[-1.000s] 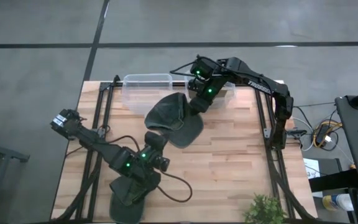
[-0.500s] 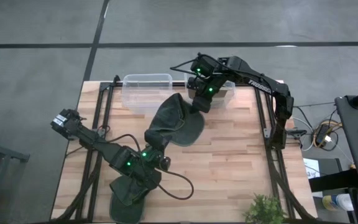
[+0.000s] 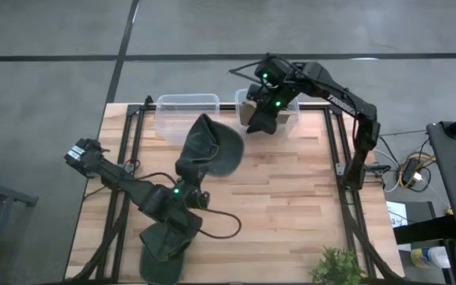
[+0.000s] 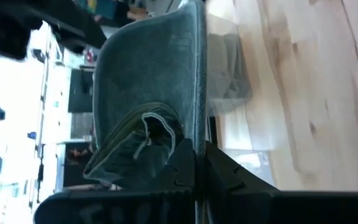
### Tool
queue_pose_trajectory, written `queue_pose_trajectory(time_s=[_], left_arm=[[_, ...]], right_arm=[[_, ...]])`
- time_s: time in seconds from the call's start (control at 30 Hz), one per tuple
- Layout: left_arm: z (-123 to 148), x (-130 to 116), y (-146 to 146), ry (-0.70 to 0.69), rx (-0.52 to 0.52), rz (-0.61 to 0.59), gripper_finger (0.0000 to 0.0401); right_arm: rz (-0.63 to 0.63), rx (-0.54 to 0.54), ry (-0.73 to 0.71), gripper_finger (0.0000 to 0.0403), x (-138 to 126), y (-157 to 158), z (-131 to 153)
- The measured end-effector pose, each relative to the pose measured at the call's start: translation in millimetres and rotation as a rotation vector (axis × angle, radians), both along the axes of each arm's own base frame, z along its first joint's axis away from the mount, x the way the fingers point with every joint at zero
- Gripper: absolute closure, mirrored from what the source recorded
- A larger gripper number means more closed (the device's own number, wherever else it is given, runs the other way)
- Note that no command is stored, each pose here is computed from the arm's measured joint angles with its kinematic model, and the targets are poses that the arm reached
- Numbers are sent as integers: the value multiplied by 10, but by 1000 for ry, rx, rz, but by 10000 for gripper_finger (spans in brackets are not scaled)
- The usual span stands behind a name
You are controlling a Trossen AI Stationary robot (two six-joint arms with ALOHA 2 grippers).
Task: Pick & Place hat
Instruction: Put the right green cap into the left transparent bin
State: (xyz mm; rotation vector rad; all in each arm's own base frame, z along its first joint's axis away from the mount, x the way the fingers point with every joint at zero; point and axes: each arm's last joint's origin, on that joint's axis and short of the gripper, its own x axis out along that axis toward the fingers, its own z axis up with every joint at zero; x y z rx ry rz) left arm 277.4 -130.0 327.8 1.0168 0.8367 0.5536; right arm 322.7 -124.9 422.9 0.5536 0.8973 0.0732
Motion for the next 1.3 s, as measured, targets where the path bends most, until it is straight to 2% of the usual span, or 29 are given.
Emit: queue_pose_trajectory(time_s=[0.3,0.53,0.7,0.9,1.1,1.2,1.3], left_arm=[[69,-159,292,34,-12,157,396],[225,-249,685,4,-55,278,396],[336,-309,982,32,-40,347,396],[360,-219,1308,55,-48,413,396],[237,-72,1571,117,-78,392,396],[143,-73,1699,171,-66,418,396],[56,-90,1814,184,-99,450,396]], right_arm=[[-5,-49,-52,136,-177,-5,158],[36,-97,-88,144,-249,55,239],[35,-105,-97,152,-281,74,271],[43,-106,-95,152,-264,81,259],[41,-98,-87,147,-245,82,239],[42,-96,-84,150,-238,86,229],[44,-96,-81,154,-235,84,220]])
